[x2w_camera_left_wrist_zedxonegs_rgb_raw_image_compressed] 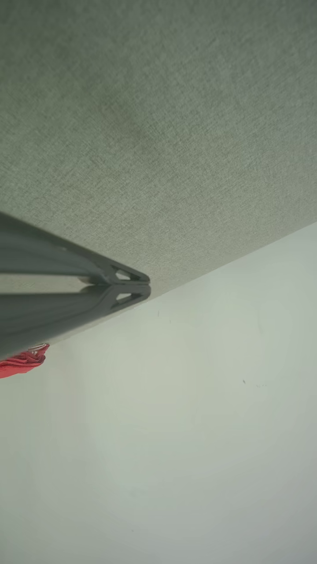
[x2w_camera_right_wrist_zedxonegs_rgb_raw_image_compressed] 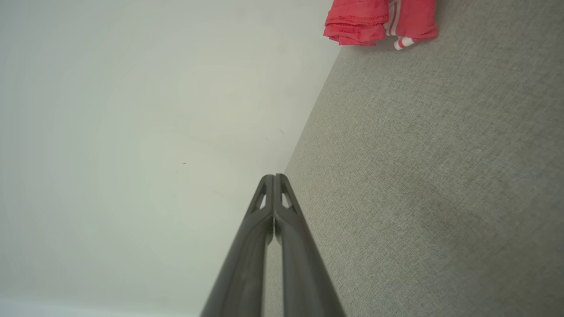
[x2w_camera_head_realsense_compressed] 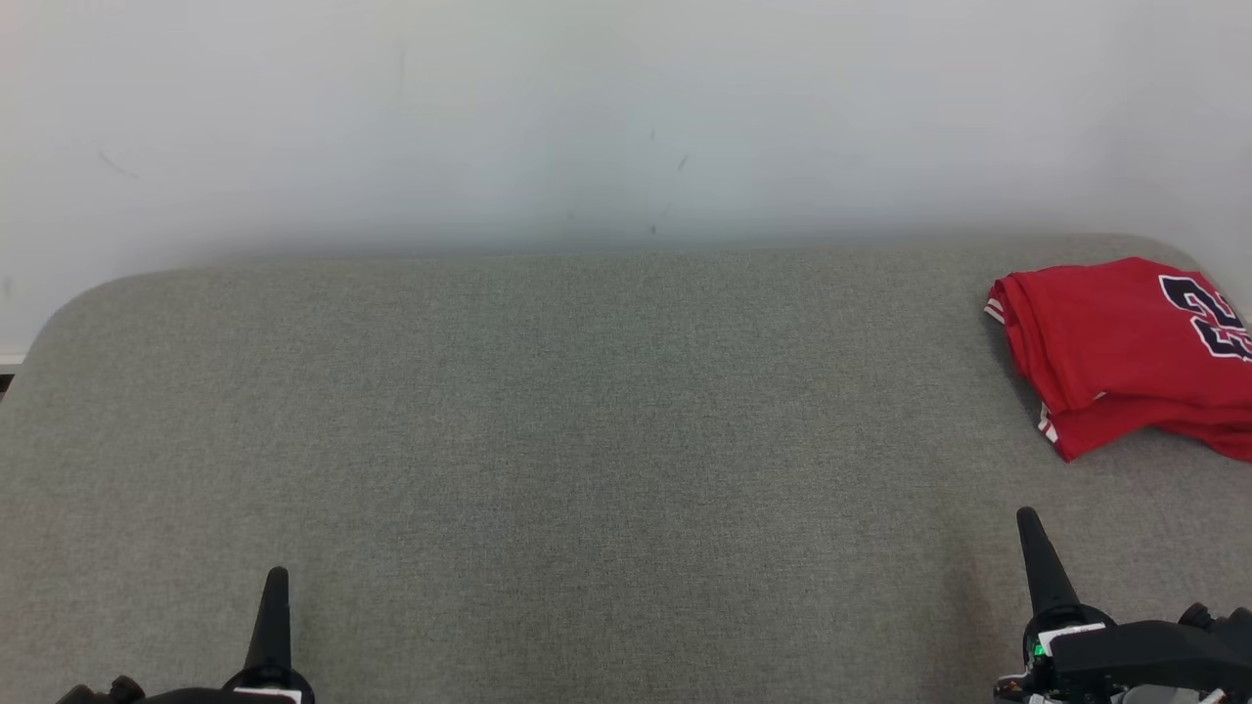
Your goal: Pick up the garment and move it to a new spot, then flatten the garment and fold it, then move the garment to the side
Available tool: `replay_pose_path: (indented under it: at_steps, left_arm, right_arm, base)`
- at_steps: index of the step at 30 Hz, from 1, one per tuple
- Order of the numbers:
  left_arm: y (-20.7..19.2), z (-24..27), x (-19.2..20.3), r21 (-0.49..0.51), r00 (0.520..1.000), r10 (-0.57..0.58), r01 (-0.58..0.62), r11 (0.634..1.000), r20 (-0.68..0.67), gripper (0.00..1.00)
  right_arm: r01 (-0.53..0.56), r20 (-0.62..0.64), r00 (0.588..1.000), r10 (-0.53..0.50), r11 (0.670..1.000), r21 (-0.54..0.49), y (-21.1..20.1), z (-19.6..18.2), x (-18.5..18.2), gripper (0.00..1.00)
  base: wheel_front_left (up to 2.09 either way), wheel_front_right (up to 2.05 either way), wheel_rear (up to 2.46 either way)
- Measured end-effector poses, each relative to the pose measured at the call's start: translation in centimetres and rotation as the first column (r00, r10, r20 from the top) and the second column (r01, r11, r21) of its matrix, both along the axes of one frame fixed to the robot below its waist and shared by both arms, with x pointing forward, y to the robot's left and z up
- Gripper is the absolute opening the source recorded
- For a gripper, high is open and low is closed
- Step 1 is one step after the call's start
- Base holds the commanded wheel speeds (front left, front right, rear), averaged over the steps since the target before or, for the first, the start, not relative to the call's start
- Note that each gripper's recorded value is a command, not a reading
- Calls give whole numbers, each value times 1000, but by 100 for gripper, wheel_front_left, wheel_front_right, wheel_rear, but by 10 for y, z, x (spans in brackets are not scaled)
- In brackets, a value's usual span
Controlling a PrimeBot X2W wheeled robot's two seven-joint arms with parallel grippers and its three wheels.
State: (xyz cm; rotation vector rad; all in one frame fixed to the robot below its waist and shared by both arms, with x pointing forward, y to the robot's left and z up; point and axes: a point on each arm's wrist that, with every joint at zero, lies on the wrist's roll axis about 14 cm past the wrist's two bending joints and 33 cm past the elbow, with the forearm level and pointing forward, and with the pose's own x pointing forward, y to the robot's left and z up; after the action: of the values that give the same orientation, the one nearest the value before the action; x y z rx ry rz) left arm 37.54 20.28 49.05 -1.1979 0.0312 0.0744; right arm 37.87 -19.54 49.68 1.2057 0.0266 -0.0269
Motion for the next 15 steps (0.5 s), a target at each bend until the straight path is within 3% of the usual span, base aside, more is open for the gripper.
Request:
replay_pose_path:
  at_steps: [15]
  left_arm:
    - [-2, 4, 4, -132, 1000, -9, 11, 991, 17, 0]
  right_arm:
    - [3, 1, 1000, -3, 992, 127, -2, 1, 3, 0]
  base:
    - [0, 0, 0]
